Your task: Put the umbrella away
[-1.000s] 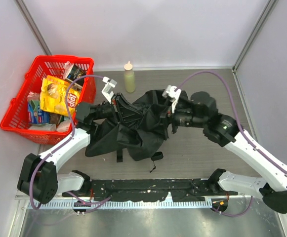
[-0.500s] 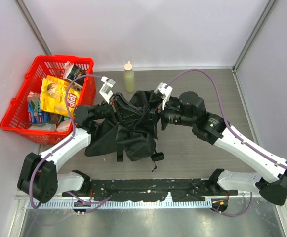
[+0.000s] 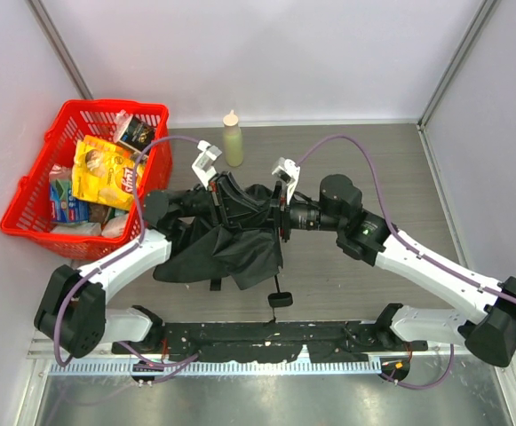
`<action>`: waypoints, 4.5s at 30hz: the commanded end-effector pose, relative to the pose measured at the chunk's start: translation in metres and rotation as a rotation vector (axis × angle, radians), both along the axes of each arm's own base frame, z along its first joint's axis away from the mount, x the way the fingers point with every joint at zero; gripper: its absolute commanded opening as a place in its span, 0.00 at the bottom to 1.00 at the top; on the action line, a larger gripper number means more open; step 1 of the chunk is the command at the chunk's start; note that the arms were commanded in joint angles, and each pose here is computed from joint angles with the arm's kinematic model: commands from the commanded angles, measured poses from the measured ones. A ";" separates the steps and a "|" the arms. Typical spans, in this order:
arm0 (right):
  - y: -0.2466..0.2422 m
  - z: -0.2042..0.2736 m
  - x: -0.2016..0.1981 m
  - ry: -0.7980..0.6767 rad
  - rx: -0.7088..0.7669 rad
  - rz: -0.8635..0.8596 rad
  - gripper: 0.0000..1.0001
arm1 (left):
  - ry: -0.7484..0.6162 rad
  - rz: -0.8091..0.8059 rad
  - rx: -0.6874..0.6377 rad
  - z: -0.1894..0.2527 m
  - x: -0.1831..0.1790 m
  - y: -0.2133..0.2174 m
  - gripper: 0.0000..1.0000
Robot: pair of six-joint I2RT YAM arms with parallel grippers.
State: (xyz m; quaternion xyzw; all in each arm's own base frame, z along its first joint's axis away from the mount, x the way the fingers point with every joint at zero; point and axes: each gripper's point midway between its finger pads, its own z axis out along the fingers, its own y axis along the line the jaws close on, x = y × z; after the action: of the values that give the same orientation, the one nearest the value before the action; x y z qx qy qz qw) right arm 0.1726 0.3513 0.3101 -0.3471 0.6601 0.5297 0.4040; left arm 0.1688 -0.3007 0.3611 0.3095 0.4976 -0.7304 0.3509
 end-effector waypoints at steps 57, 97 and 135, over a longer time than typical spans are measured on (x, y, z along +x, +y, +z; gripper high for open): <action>-0.141 0.046 0.069 -0.205 -0.062 -0.713 0.00 | 0.028 0.977 0.867 -0.080 0.094 0.049 0.00; -0.137 -0.153 0.218 -0.665 -1.503 -0.982 0.00 | 0.157 1.159 0.528 -0.063 0.022 0.148 0.78; -0.058 -0.237 0.084 0.190 -0.406 -0.098 0.00 | 0.604 0.868 0.610 -0.175 0.064 0.038 0.74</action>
State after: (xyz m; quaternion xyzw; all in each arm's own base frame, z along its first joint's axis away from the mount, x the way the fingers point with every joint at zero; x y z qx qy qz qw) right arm 0.2697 0.2979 0.0437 -0.3642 0.8251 0.3187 0.2916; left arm 0.2143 -0.2423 0.1706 -0.0522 0.8709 -0.3394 0.3516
